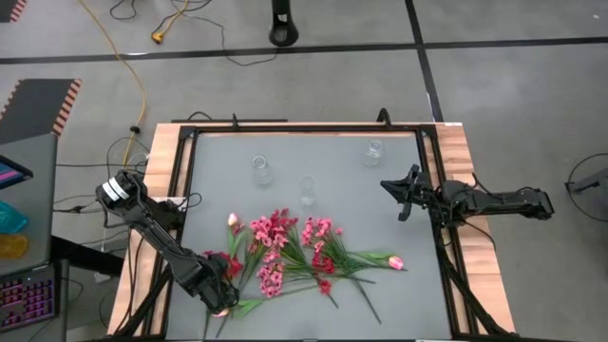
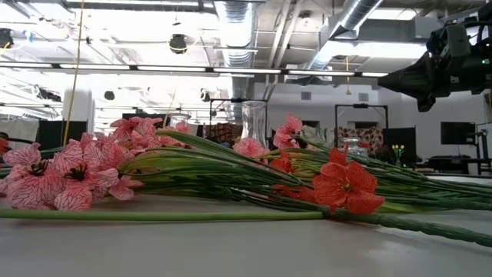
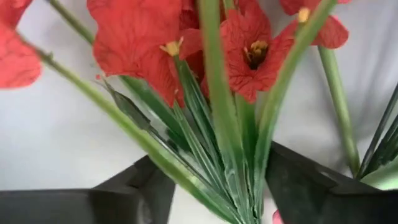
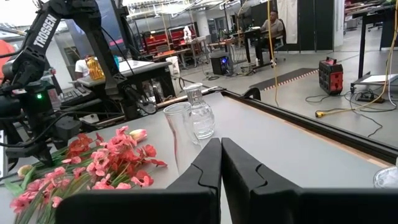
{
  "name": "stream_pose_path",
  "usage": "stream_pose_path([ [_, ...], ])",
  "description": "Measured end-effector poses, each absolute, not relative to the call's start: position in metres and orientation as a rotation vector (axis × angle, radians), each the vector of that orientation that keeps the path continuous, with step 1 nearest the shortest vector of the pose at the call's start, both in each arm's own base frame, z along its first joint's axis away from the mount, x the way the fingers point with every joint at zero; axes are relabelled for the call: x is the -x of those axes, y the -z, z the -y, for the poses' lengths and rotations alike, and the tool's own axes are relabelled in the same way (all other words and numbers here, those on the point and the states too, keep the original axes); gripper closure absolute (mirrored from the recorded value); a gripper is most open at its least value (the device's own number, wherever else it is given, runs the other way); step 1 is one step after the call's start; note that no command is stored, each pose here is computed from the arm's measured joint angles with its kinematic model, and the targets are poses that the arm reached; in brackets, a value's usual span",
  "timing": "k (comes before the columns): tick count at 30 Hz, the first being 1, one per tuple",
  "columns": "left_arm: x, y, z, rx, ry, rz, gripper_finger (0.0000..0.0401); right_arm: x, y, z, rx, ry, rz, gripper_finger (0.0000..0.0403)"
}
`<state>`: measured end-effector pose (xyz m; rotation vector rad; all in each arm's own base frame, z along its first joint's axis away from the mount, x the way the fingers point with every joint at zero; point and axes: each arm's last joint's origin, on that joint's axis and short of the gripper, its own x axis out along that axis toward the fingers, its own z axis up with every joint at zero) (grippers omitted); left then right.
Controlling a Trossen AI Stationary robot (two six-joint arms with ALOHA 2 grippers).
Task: Sort flowers into vase by color
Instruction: Put the red flower into the top left transparent vase
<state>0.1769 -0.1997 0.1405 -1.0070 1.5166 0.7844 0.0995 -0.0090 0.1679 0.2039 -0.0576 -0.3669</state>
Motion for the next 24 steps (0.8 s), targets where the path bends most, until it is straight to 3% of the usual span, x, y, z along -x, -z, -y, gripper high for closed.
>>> stream_pose_path([
  [10,-0.175,-0.145,0.197,1.037,-0.828,-1.465,0.0384,-0.1,-0.168,0.009,-0.204,0.367,0.058,0.0365],
  [24,-0.152,-0.221,0.157,1.135,-0.705,-1.088,0.0398,-0.1,-0.168,0.009,-0.205,0.367,0.061,0.0365],
])
